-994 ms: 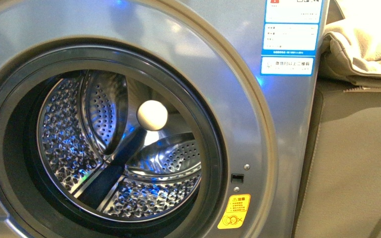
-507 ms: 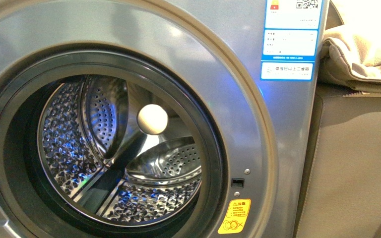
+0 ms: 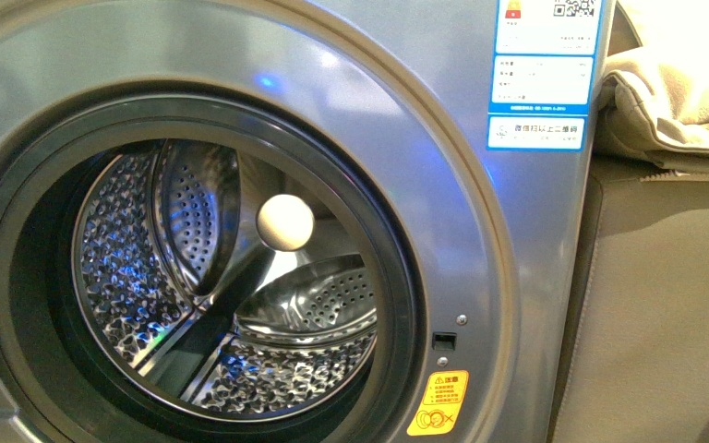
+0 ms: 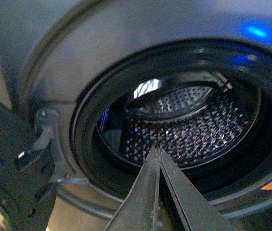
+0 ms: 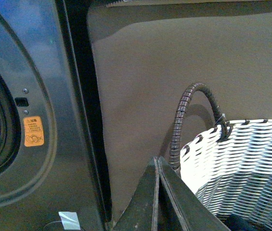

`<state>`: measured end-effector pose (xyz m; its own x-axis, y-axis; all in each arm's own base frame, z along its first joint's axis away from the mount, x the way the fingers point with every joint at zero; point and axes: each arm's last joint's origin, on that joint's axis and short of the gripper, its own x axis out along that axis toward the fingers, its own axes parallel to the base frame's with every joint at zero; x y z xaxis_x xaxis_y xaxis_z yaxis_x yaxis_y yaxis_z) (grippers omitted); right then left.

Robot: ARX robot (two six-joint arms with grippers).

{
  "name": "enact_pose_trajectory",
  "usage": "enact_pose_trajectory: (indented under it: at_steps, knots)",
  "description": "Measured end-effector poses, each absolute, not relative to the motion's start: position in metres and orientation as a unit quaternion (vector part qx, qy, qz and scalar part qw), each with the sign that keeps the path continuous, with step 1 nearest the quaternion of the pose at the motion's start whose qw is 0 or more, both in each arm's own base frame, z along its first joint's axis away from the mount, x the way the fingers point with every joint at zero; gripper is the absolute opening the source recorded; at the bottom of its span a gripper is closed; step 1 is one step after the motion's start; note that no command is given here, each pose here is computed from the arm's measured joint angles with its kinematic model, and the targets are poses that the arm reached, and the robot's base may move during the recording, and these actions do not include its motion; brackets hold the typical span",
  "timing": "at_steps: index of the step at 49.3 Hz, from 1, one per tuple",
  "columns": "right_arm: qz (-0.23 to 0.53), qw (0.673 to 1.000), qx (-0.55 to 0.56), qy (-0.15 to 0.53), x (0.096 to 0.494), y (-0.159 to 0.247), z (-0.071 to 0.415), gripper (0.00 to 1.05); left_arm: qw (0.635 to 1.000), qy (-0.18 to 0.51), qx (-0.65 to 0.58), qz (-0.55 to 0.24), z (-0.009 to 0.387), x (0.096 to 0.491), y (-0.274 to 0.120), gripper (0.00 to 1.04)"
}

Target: Collect clothes from washing machine

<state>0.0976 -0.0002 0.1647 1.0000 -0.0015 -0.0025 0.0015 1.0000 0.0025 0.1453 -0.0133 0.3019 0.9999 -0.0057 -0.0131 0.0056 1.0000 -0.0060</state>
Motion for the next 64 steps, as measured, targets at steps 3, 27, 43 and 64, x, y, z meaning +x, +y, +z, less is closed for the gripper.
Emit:
enact_pose_trajectory:
  at_steps: [3, 27, 43, 64]
  knots:
    - [-0.001, 1.0, 0.001, 0.001, 0.098, 0.0, 0.165, 0.02, 1.0, 0.013, -0.003, -0.005, 0.282, 0.142, -0.009, 0.04]
    - [-0.001, 1.0, 0.001, 0.001, 0.098, 0.0, 0.165, 0.02, 1.0, 0.004, -0.004, -0.002, 0.215, 0.121, 0.0, 0.04]
    - [-0.001, 1.0, 0.001, 0.001, 0.098, 0.0, 0.165, 0.02, 1.0, 0.002, -0.003, -0.002, 0.194, 0.114, 0.0, 0.04]
    - [-0.001, 1.0, 0.001, 0.001, 0.098, 0.0, 0.165, 0.02, 1.0, 0.013, -0.004, -0.001, 0.175, 0.101, 0.0, 0.04]
